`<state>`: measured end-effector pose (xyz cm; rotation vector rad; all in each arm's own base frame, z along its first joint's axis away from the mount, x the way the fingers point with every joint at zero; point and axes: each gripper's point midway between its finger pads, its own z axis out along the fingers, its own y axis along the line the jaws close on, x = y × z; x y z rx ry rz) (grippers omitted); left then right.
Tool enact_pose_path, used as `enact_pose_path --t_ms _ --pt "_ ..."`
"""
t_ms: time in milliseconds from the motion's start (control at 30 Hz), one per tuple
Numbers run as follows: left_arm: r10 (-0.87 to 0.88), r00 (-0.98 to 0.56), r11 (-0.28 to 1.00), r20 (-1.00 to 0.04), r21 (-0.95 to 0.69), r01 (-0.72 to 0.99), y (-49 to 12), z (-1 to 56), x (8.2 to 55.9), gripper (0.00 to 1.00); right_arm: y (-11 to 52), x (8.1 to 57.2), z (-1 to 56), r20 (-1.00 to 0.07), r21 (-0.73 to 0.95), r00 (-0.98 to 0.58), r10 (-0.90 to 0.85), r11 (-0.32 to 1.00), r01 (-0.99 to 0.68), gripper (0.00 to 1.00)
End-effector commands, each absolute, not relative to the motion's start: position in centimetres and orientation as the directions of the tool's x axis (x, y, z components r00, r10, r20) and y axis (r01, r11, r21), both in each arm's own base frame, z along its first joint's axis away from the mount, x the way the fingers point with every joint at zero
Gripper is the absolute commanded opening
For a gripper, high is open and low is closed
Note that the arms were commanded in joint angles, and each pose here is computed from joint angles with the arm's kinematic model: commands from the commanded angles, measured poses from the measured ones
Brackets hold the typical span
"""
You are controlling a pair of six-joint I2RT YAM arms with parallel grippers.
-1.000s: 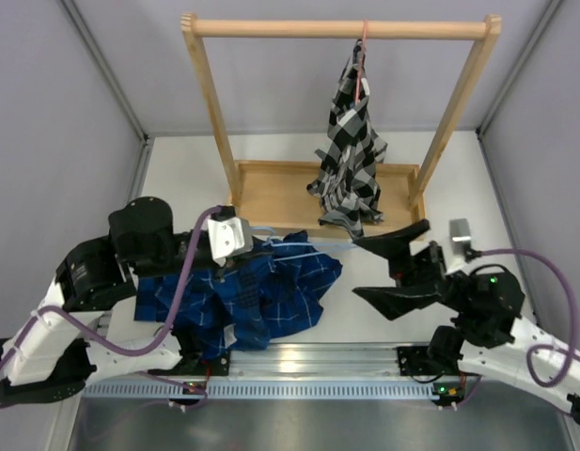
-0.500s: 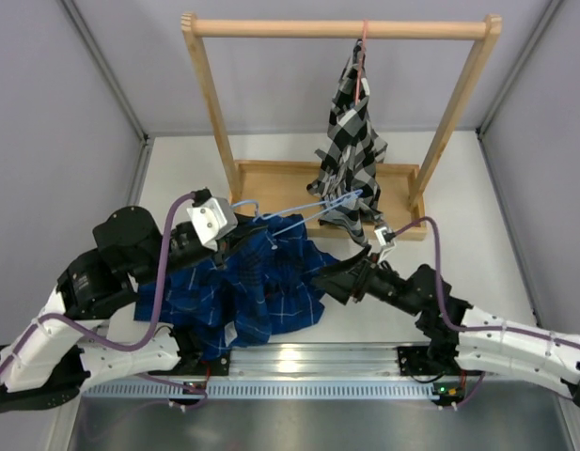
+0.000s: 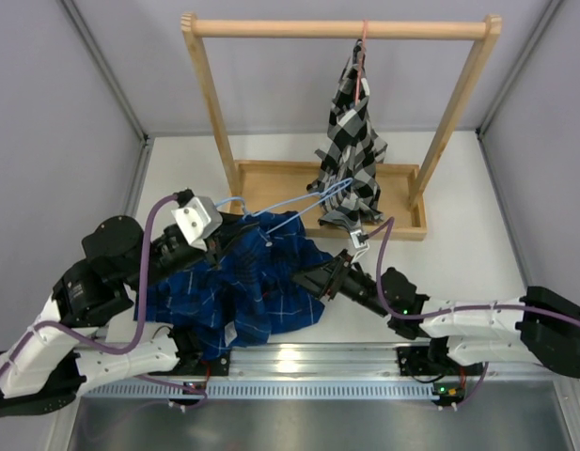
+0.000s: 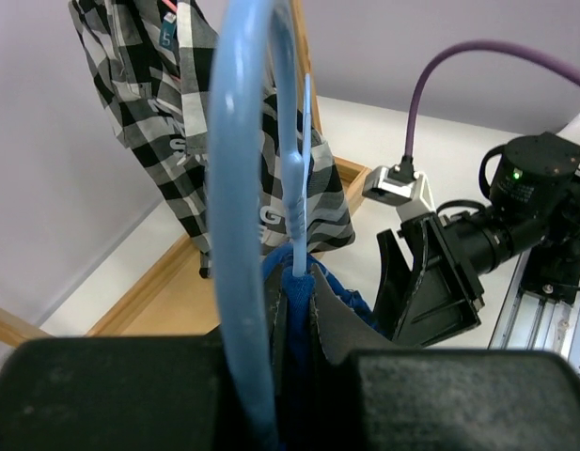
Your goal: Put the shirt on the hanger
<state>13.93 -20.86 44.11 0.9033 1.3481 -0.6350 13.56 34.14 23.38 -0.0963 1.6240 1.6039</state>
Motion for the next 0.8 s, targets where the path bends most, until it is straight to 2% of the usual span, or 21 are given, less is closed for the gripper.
enact_pose_path --t_ms 0,133,333,400,433,467,533,633,767 --pt "0.004 0.191 0.552 -0.981 0.162 0.818 -21.2 47.1 14.1 0.0 34.3 14.3 27.9 -0.514 0.804 -0.592 0.621 0.108 -0.585 0.52" --pt "0.003 0.189 0.546 -0.982 0.16 0.823 -21.4 47.0 14.1 0.0 34.9 14.2 28.9 -0.511 0.796 -0.583 0.631 0.091 -0.599 0.47" --pt "0.0 0.189 0.551 -0.982 0.157 0.819 -21.2 47.0 14.1 0.0 35.9 14.1 30.9 -0.518 0.772 -0.571 0.637 0.06 -0.633 0.46" --pt "-0.007 0.193 0.556 -0.981 0.156 0.816 -20.9 47.2 14.0 0.0 36.2 14.2 31.0 -0.524 0.769 -0.568 0.635 0.066 -0.635 0.39" --pt "-0.008 0.193 0.56 -0.981 0.156 0.814 -20.7 47.2 14.0 0.0 36.3 14.2 31.1 -0.524 0.769 -0.568 0.634 0.067 -0.635 0.33" --pt "-0.014 0.196 0.565 -0.98 0.154 0.811 -20.4 47.3 13.9 0.0 36.4 14.3 31.0 -0.526 0.771 -0.568 0.633 0.071 -0.633 0.18" --pt "-0.021 0.2 0.571 -0.98 0.153 0.806 -20.1 47.5 13.8 0.0 36.2 14.4 30.5 -0.531 0.773 -0.565 0.631 0.088 -0.628 0.01" --pt "-0.027 0.205 0.571 -0.978 0.154 0.806 -19.0 47.9 13.2 0.0 34.6 15.2 30.6 -0.539 0.774 -0.525 0.659 0.142 -0.617 0.0" --pt "-0.044 0.223 0.558 -0.974 0.161 0.814 -16.7 48.0 11.5 0.0 31.9 17.3 32.5 -0.61 0.738 -0.449 0.653 0.261 -0.622 0.0"
